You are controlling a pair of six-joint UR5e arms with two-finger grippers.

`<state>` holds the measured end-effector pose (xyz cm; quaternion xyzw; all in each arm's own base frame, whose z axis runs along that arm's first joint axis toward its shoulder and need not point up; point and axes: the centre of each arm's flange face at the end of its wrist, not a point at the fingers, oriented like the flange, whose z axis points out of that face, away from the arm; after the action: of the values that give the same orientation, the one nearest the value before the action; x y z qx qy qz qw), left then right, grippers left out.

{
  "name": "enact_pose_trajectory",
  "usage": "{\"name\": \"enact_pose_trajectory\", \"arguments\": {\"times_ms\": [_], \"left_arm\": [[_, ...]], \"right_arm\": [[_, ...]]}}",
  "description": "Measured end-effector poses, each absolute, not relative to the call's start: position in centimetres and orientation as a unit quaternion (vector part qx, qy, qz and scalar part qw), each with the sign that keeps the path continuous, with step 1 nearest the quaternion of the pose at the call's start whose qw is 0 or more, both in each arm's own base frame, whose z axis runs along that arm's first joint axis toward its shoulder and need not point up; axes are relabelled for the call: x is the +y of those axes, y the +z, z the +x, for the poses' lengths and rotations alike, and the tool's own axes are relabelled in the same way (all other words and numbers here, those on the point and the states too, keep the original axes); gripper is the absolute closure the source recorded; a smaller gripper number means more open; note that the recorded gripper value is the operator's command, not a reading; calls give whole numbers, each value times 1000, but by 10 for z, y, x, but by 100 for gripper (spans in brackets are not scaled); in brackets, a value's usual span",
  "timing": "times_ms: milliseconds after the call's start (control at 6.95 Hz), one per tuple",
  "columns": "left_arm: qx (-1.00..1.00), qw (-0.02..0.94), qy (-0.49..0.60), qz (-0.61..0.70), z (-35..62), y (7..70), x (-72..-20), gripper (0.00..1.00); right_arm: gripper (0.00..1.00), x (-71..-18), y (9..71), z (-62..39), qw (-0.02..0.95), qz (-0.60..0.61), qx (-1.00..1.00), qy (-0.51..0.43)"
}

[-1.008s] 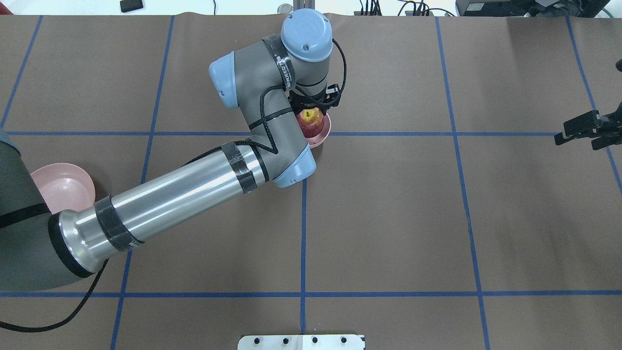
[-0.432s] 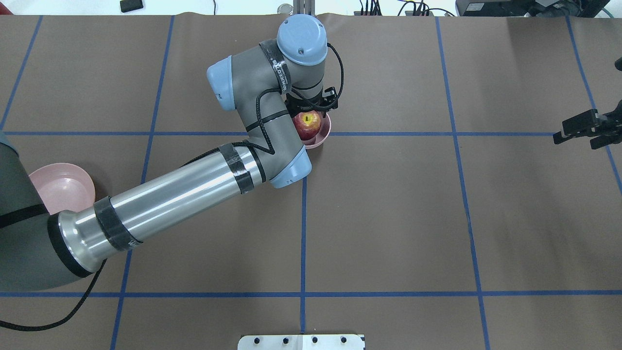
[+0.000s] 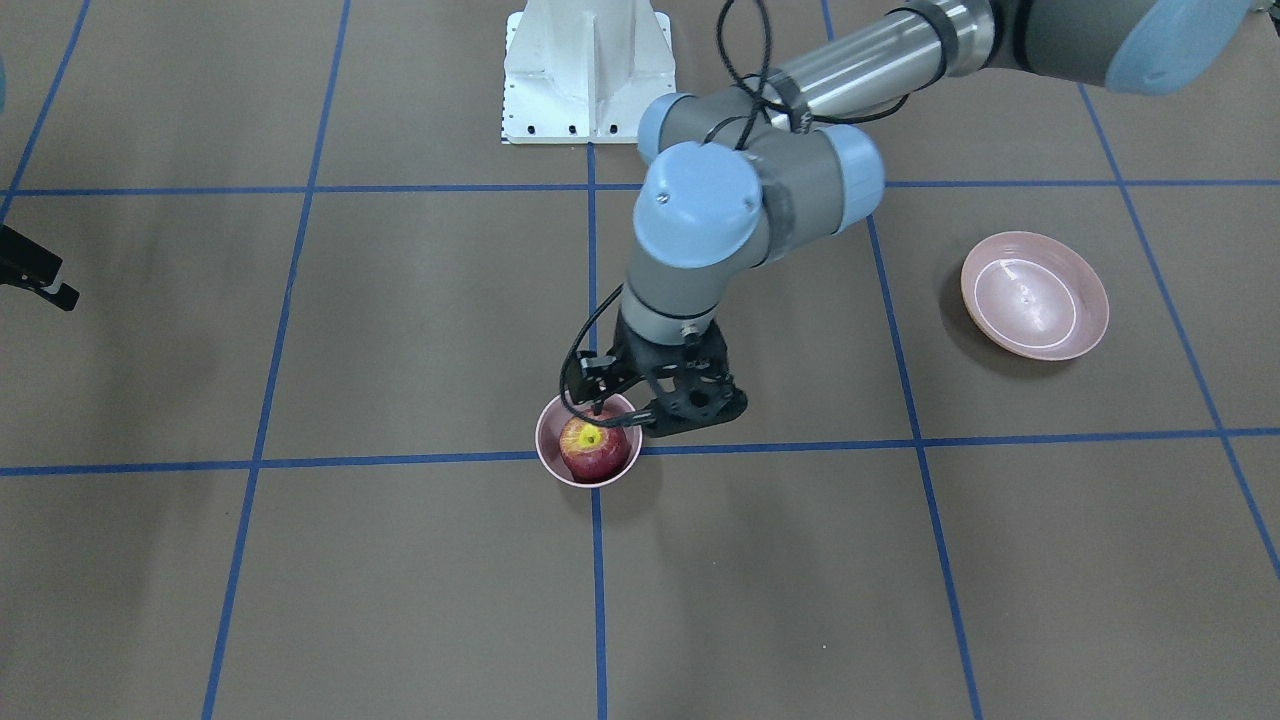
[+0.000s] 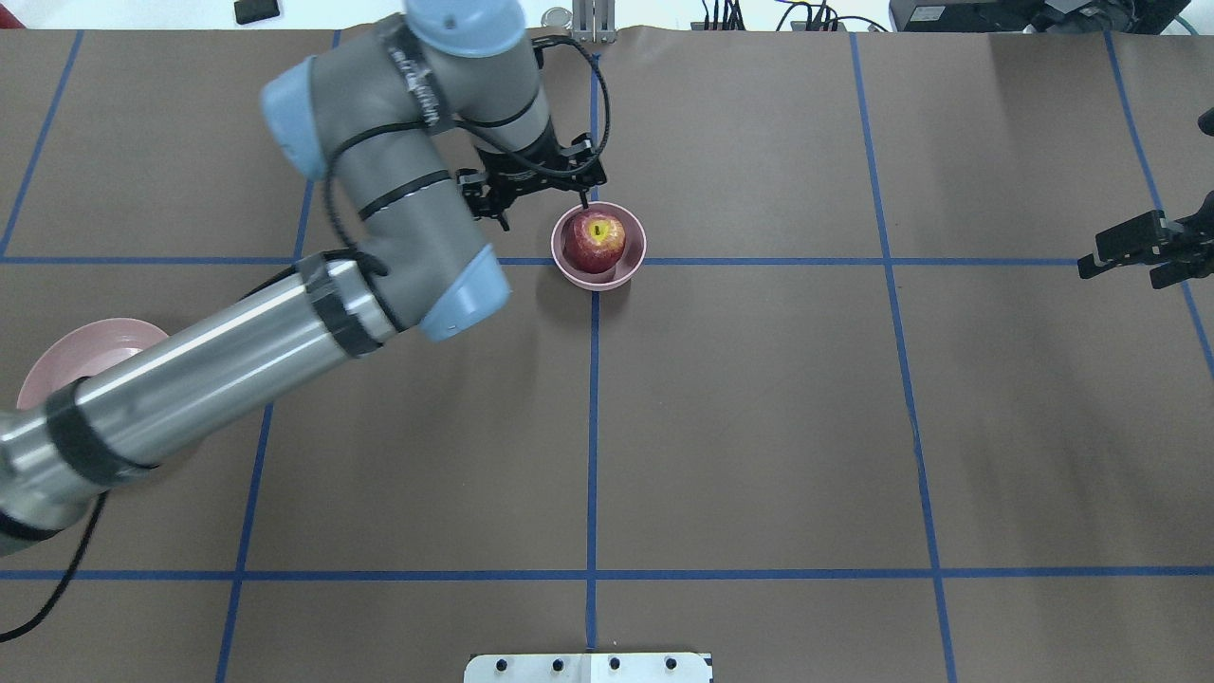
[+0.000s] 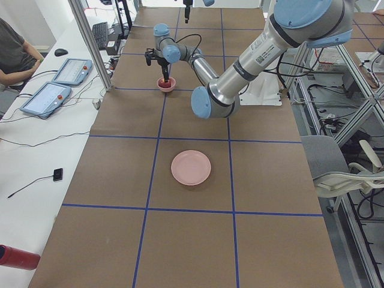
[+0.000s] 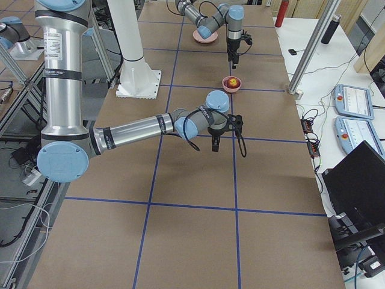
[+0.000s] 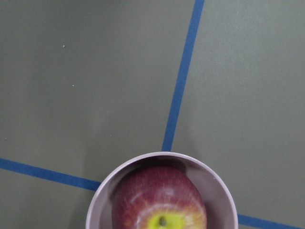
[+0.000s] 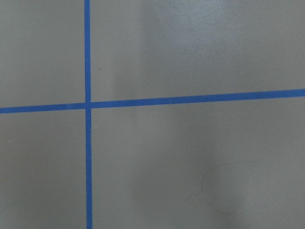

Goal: Move apple from plate to bowl

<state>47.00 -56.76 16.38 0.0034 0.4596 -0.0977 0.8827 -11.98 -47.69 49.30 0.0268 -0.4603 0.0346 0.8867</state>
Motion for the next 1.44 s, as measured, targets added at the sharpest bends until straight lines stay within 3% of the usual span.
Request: {"name": "enact_pose_trajectory", "arguments": {"times_ms": [288,576,1008,1439], "left_arm": [[440,895,-5,75,329,245,-513,3],[389,913,62,108,204,352,-507,3],[402,909,36,107,30,510,-505,3],[418,902,7,113,-16,529,-484,2]], "right_arm": [[0,-477,496,-113,887,29,-461,34],[0,-476,518,-63,879,40,-475,25],[0,-474,530,6,878,86,-469,36],[0,-460,555,42,903,112,-414,39]]}}
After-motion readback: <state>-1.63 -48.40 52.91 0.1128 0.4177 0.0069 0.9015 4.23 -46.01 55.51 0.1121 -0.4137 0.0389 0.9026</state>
